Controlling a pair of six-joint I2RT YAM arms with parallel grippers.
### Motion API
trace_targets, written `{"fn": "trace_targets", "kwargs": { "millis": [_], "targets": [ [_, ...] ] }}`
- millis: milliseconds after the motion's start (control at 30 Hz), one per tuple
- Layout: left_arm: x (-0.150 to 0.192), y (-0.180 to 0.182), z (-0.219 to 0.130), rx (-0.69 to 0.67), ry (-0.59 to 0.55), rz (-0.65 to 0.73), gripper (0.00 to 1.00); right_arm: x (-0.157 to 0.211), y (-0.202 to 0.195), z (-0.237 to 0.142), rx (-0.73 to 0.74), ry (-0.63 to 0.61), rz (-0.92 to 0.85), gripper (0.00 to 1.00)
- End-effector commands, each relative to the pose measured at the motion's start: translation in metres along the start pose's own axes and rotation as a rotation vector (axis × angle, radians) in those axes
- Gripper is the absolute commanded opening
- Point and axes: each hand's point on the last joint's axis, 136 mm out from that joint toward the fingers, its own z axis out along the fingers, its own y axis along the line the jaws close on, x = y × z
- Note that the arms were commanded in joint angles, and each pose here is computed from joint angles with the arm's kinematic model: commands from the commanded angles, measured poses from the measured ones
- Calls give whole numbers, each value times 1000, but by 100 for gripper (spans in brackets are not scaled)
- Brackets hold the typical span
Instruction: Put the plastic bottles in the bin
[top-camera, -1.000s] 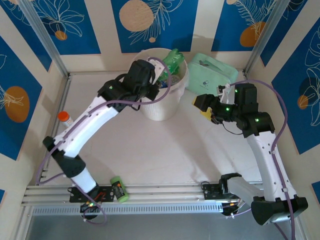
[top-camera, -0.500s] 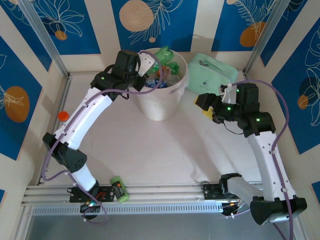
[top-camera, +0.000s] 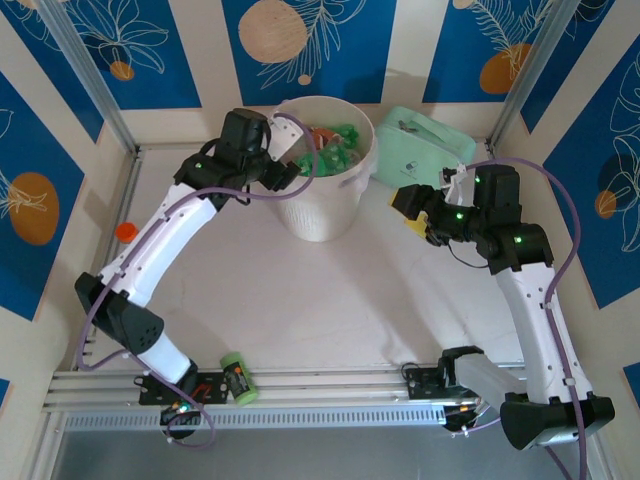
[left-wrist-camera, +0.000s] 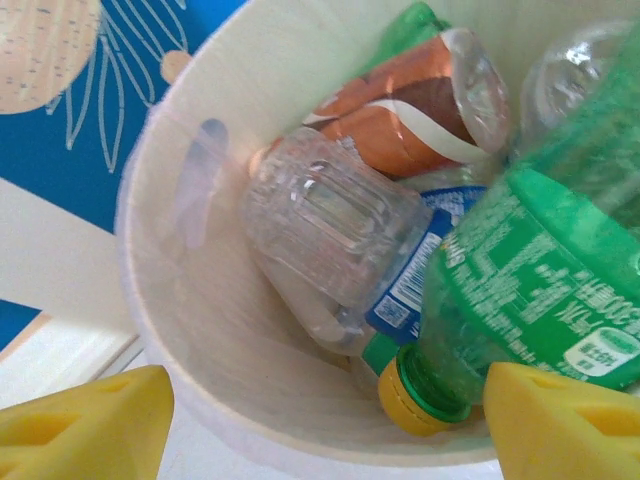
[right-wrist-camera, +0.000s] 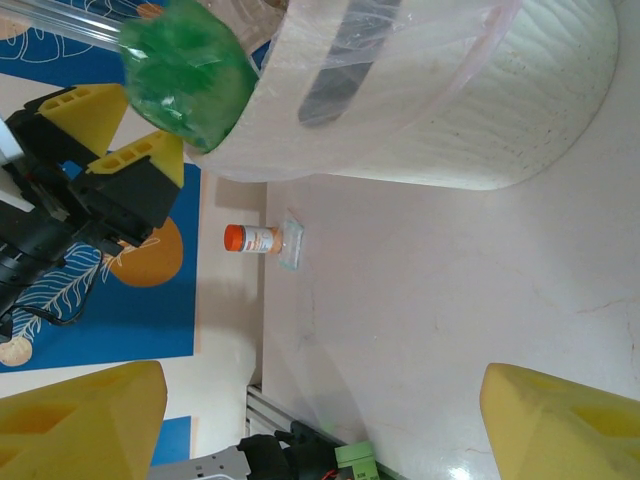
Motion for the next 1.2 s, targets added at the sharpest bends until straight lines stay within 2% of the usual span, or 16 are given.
{"fn": "trace_targets", "kwargs": {
  "millis": [0, 67, 133, 267, 467, 733, 1000, 1167],
  "targets": [
    [-15, 30, -13, -119, -53, -122, 80, 2, 8, -5, -7, 1, -3, 82],
    [-24, 36, -22, -131, -84, -213, 77, 3, 9, -5, -5, 0, -7, 82],
    [-38, 33, -35, -78, -141, -328, 69, 4, 9, -4, -3, 3, -12, 82],
    [-68, 2, -42, 143, -192, -512, 52, 5, 7, -1, 0, 7, -10, 82],
    [-114, -53, -41, 335, -195, -542, 41, 7, 7, 3, 2, 13, -14, 81],
    [-130, -116, -31, 599, -130, -641, 31, 15, -2, 2, 19, 15, -9, 80],
    [-100, -120, 10, 520, 1, -688, 28, 15, -2, 0, 20, 8, -15, 80],
    [-74, -113, 24, 441, 86, -691, 26, 17, -5, -1, 23, 6, -16, 79]
  ]
}}
